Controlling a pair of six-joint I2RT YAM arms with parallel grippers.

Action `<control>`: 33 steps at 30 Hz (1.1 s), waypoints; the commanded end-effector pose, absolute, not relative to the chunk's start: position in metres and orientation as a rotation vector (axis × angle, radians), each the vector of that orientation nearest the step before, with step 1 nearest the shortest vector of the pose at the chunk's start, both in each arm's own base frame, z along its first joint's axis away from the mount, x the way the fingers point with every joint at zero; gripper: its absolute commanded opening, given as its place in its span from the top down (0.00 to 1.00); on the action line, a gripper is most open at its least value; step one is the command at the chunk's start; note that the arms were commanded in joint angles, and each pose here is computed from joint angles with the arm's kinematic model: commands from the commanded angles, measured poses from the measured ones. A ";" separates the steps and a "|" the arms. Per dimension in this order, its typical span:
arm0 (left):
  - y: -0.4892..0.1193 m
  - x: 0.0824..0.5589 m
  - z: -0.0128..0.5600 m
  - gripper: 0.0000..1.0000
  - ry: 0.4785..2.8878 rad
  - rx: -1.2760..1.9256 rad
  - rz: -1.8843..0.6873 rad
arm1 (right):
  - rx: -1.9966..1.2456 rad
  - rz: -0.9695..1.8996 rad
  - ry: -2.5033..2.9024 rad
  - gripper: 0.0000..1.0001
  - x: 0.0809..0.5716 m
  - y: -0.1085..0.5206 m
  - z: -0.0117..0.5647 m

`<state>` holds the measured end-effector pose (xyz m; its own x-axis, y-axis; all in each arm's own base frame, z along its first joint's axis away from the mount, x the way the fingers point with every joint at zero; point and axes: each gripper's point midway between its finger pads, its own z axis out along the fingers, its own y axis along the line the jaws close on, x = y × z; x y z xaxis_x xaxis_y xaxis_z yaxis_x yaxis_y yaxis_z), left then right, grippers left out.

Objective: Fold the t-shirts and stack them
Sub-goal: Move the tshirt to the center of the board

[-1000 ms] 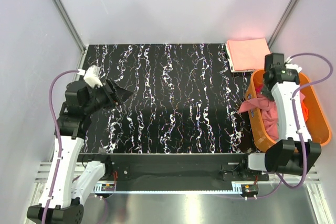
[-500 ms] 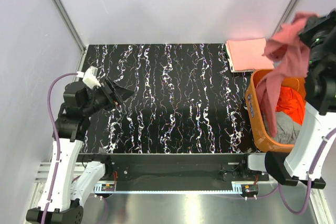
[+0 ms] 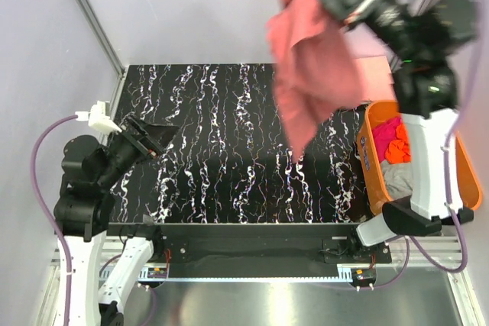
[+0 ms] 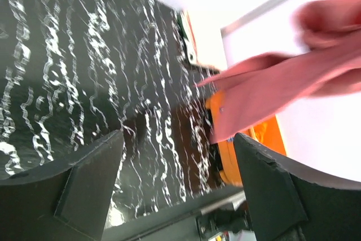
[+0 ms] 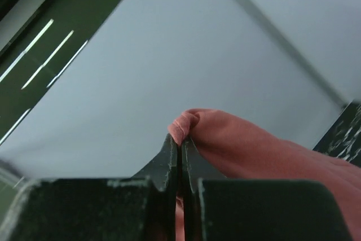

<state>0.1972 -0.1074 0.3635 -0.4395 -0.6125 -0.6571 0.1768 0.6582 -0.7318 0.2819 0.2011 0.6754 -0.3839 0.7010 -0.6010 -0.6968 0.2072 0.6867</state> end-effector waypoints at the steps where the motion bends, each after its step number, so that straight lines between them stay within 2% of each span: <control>1: -0.084 0.194 0.393 0.15 1.716 -0.360 -0.788 | -0.231 1.763 1.347 1.00 0.223 0.243 0.658; 2: -0.082 0.195 0.394 0.15 1.715 -0.356 -0.774 | -0.246 1.779 1.398 1.00 0.220 0.249 0.640; 5: -0.079 0.198 0.392 0.16 1.729 -0.337 -0.726 | -0.207 1.831 1.720 1.00 0.214 0.259 0.524; 6: -0.080 0.199 0.388 0.16 1.742 -0.332 -0.729 | -0.131 1.844 1.894 0.99 0.213 0.261 0.454; 8: -0.083 0.204 0.372 0.17 1.790 -0.347 -0.743 | -0.051 1.829 2.065 0.89 0.205 0.259 0.385; 9: -0.087 0.205 0.366 0.17 1.812 -0.349 -0.771 | 0.033 1.768 2.202 0.88 0.197 0.251 0.324; 10: -0.090 0.211 0.349 0.19 1.860 -0.361 -0.779 | 0.090 1.698 2.252 0.86 0.197 0.245 0.297; 11: -0.095 0.213 0.339 0.21 1.894 -0.360 -0.802 | 0.205 1.610 2.390 0.78 0.189 0.234 0.261; 13: -0.103 0.223 0.308 0.24 1.980 -0.392 -0.834 | 0.227 1.325 2.501 0.61 0.195 0.211 0.209; 14: -0.107 0.227 0.297 0.25 2.009 -0.398 -0.836 | 0.285 1.173 2.626 0.47 0.185 0.196 0.184; 15: -0.121 0.225 0.288 0.25 2.052 -0.358 -0.856 | 0.273 0.983 2.647 0.39 0.192 0.178 0.168; 16: -0.130 0.229 0.275 0.25 2.105 -0.333 -0.842 | 0.262 0.909 2.674 0.33 0.191 0.170 0.159; 17: -0.133 0.234 0.266 0.23 2.128 -0.316 -0.777 | 0.264 0.835 2.715 0.17 0.186 0.162 0.153; 18: -0.153 0.227 0.259 0.22 2.176 -0.199 -0.774 | 0.241 0.766 2.722 0.10 0.187 0.154 0.149; 20: -0.169 0.230 0.238 0.21 2.272 -0.140 -0.741 | 0.221 0.691 2.725 0.09 0.187 0.145 0.144; 22: -0.186 0.226 0.210 0.22 2.398 -0.055 -0.731 | 0.185 0.722 2.736 0.13 0.185 0.149 0.143; 25: -0.203 0.216 0.173 0.24 2.540 -0.003 -0.740 | 0.154 0.815 2.757 0.31 0.182 0.163 0.136; 26: -0.208 0.212 0.168 0.25 2.563 0.013 -0.759 | 0.141 0.833 2.758 0.33 0.183 0.167 0.129; 30: -0.216 0.203 0.142 0.24 2.660 -0.021 -0.774 | 0.045 0.900 2.746 0.31 0.178 0.185 0.115; 31: -0.214 0.200 0.134 0.18 2.687 -0.040 -0.767 | 0.027 0.905 2.748 0.27 0.178 0.188 0.112; 33: -0.213 0.197 0.127 0.12 2.708 -0.090 -0.765 | -0.010 0.903 2.769 0.26 0.179 0.195 0.103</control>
